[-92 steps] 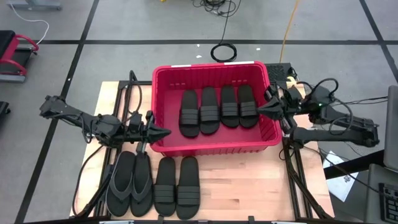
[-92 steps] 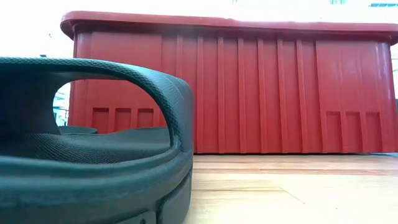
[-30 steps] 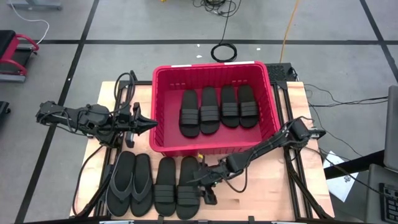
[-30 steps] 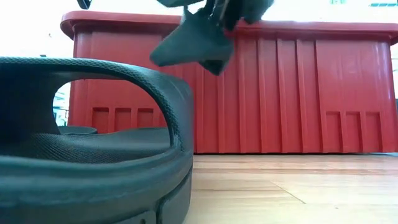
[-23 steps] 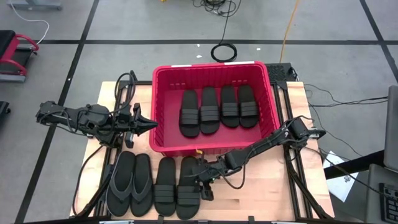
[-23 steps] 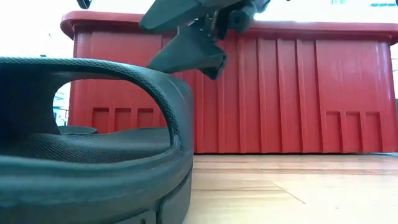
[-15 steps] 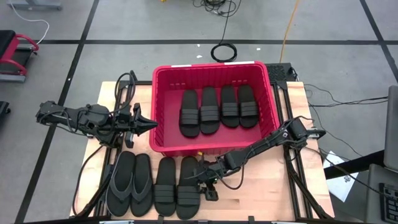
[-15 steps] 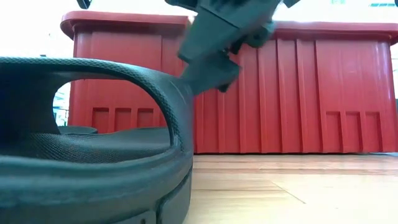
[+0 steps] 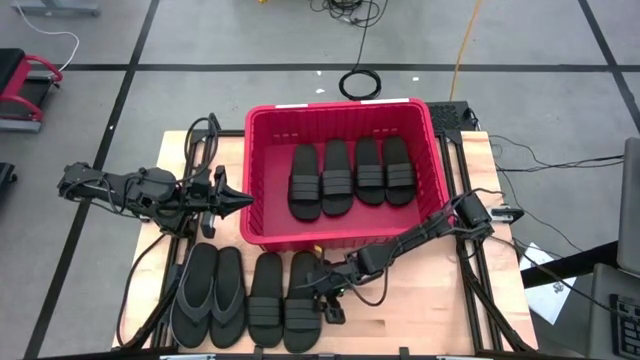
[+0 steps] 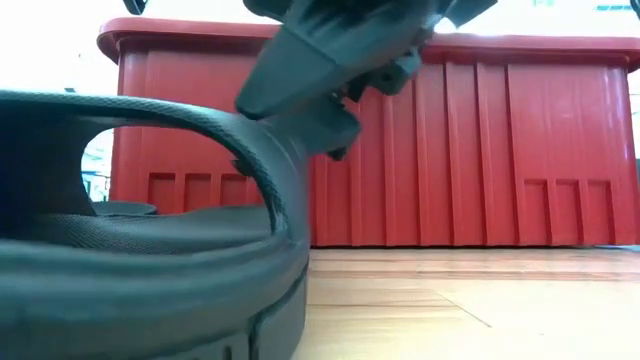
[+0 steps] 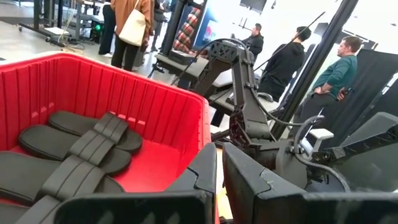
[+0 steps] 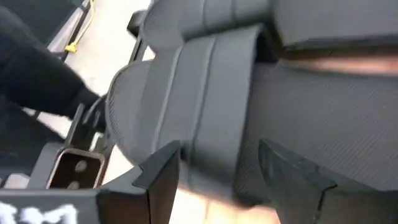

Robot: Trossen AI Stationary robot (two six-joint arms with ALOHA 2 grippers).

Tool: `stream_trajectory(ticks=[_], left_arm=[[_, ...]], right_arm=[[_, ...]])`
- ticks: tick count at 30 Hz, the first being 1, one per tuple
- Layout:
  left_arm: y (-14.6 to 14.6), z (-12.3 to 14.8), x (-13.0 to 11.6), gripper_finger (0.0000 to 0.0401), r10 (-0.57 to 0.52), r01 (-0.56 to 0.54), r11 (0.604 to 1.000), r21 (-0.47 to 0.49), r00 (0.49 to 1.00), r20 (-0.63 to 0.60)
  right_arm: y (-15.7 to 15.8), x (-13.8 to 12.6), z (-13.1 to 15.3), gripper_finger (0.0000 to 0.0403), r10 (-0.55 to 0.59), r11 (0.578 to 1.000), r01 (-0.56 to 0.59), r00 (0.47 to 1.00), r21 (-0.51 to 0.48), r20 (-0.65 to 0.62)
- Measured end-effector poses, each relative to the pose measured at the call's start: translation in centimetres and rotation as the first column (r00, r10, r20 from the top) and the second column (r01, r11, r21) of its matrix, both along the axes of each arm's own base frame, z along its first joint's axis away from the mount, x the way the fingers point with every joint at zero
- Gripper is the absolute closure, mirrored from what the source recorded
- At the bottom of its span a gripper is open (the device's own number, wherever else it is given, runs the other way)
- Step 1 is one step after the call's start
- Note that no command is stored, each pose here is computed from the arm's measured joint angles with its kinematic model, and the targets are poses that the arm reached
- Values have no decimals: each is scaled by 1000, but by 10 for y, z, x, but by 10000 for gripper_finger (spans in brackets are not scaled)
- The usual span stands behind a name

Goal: Pick and place slides into bin
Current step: Put the black slide into the red bin

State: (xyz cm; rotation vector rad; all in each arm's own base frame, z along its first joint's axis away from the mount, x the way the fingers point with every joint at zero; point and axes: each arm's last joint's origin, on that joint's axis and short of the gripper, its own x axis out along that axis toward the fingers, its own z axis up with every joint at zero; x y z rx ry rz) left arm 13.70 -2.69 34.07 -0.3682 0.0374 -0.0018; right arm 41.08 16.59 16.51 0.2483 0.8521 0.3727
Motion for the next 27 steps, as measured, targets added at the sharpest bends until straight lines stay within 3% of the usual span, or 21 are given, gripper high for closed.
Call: stream_trajectory(ticks=[5,10,16,20,23,27], left_arm=[[0,-2,0,377,-10,10,1000,2,1000,-20],[-1,-3,0,377,-47,47,999,0,999,-27],[-1,-3,-1,377,-50,50,999,-15,998,-27],[-1,-3,-1,377,-50,50,999,-14,998,-33],[-1,-3,-1,377,-50,50,999,-11,998,-33],[-1,-3,-1,377,-50,50,999,0,998,-32]], right_arm=[[-4,5,-8,197,-22,1000,22,1000,1,6],[0,11,-25,197,-1,993,1,1000,117,-1],[3,11,-31,197,-12,989,16,999,149,-33],[5,11,-29,202,46,979,-40,999,201,-28],[4,11,-29,229,83,970,-72,996,231,-40],[5,11,-29,310,94,967,-83,995,239,-35]])
